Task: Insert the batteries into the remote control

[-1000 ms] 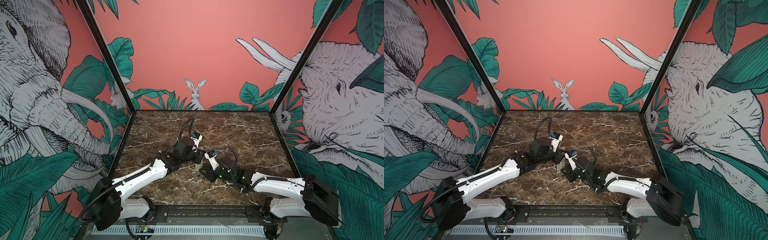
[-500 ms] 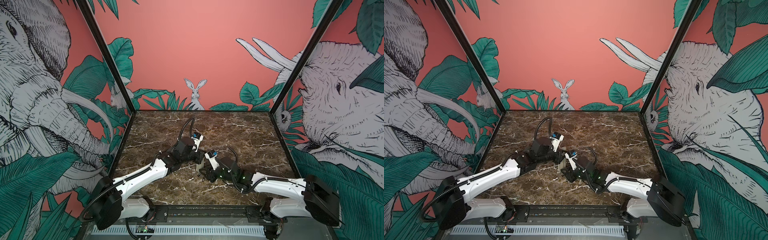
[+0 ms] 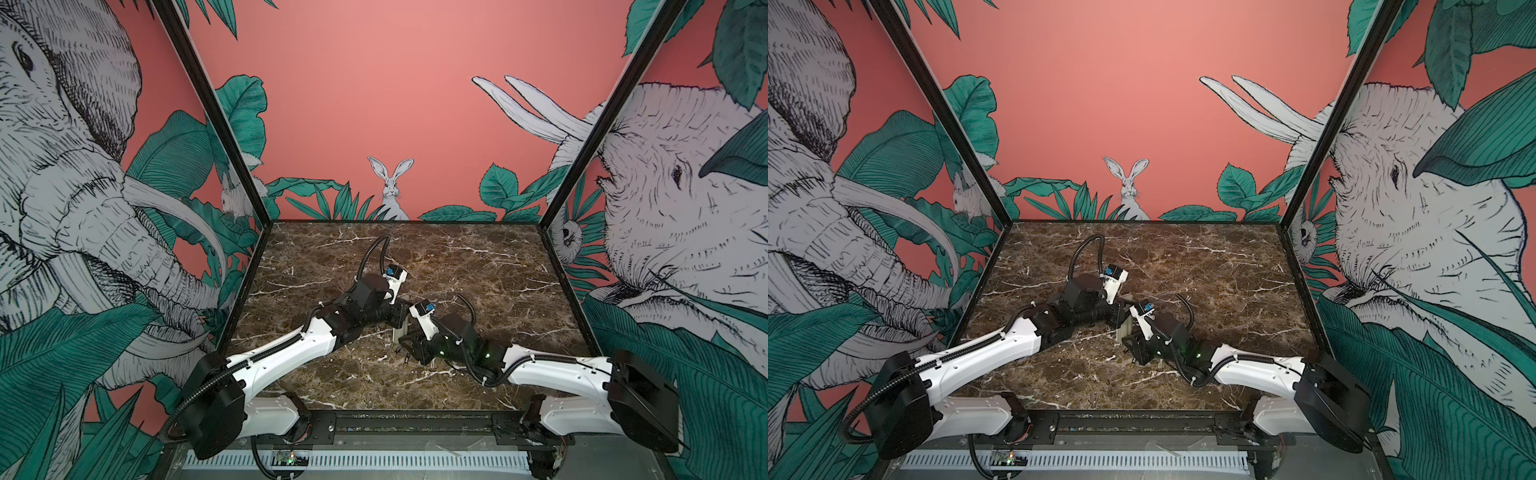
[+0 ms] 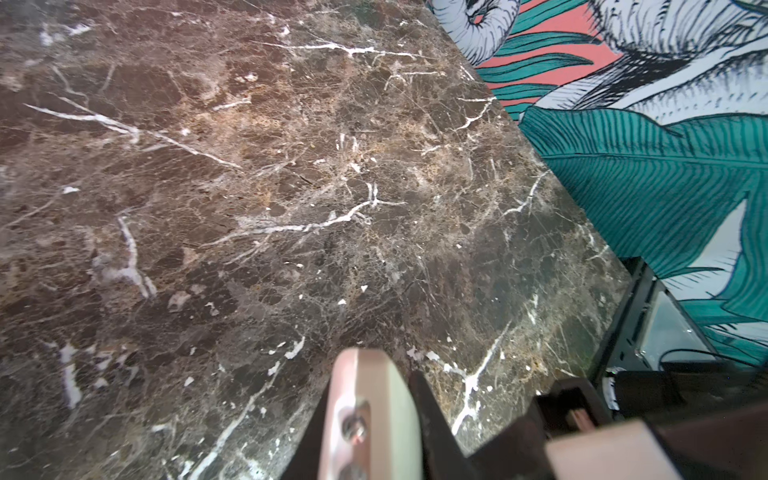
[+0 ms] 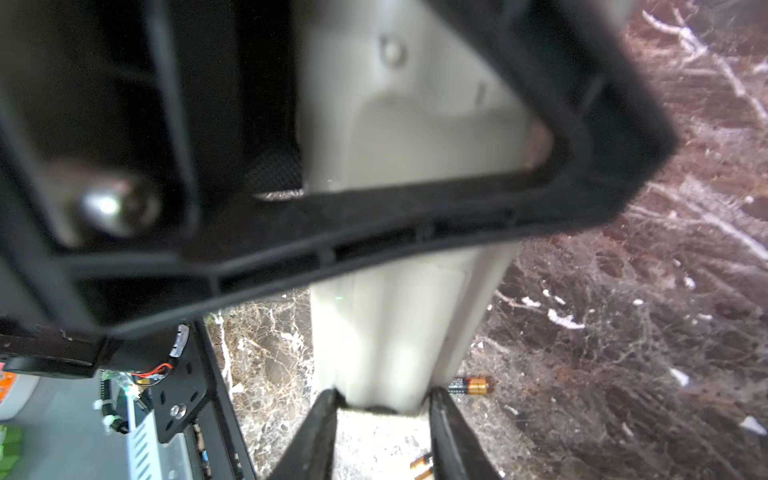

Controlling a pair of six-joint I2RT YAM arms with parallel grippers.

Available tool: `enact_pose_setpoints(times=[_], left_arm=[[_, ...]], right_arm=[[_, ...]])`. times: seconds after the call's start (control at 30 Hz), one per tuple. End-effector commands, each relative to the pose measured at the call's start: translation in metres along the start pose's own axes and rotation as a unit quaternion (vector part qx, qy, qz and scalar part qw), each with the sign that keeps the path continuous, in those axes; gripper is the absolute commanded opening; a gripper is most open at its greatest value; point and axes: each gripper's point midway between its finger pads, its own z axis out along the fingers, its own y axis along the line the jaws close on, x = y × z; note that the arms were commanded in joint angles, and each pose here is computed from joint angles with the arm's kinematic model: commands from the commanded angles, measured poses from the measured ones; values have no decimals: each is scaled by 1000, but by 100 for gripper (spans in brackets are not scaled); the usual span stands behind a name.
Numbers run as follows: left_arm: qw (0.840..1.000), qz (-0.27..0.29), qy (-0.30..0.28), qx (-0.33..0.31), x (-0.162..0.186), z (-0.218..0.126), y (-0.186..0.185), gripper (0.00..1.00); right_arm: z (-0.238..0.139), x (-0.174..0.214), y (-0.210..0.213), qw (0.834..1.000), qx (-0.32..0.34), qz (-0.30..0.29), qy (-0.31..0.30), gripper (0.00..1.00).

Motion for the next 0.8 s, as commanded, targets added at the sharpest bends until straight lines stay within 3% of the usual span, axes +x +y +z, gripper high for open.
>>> enact_pose_setpoints(times=[0.0,0.13,0.77], left_arm=[[999,-6,-6,53,-3,-3,-23,0],[998,-6,-6,54,-3,-3,-23,0],[998,-9,-10,67,-5,-3,-28,0]], right_arm=[[-5,-36,15,997,-26,-7,-67,44],[-6,-38,15,997,-25,-8,-72,44],[-4,-35,16,998,-28,-8,-63,27]])
